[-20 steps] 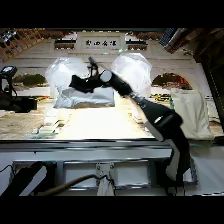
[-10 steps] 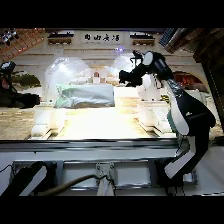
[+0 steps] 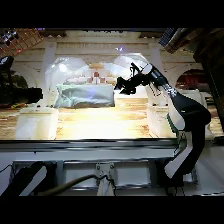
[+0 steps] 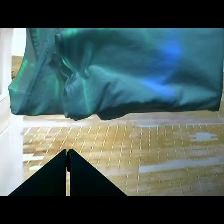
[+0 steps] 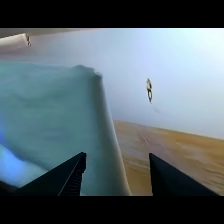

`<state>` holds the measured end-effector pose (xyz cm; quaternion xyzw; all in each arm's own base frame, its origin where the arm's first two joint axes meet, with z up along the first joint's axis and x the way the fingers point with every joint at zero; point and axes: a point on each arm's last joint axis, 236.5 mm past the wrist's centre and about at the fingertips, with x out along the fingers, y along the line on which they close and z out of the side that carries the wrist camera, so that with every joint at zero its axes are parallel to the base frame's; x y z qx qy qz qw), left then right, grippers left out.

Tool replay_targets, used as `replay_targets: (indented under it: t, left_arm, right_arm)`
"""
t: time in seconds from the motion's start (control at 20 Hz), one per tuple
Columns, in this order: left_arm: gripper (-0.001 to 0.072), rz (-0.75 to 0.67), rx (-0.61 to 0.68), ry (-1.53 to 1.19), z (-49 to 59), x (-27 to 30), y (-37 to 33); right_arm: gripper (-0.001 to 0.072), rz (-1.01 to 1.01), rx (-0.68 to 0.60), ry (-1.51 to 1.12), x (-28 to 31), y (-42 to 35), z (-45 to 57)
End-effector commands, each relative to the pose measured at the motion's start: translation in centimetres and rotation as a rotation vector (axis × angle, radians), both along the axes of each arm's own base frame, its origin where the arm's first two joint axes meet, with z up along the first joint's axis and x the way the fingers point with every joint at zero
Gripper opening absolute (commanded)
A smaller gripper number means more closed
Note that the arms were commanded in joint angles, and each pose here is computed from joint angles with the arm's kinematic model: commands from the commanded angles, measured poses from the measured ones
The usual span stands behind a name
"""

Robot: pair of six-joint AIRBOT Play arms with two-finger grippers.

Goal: Fold the clothes and pants, and hang the long-sleeved shirts on hangers.

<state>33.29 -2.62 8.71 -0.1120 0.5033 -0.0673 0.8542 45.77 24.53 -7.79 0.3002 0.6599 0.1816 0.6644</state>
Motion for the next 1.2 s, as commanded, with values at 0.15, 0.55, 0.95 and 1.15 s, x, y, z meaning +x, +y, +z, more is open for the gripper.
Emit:
replay_targets:
  t: [0.15, 0.55, 0.95, 1.15]
  left_arm:
    - [0.0017, 0.009, -0.006, -0.030, 0.4, 0.7, 0.0]
    - [0.0016, 0.009, -0.006, -0.030, 0.4, 0.7, 0.0]
    - [0.0016, 0.009, -0.006, -0.030, 0.4, 0.7, 0.0]
    - [0.0016, 0.009, -0.006, -0.030, 0.4, 0.7, 0.0]
  right_arm:
    - [0.0470, 0.039, 0.050, 0.010, -1.6, 5.2, -1.8]
    - [0.0019, 0.052, 0.015, -0.061, -0.9, 5.2, -0.8]
    - [0.0018, -0.376, 0.009, -0.211, 7.2, -12.7, 9.7]
    - [0.0018, -0.595, 0.015, -0.297, 7.9, -22.6, 15.7]
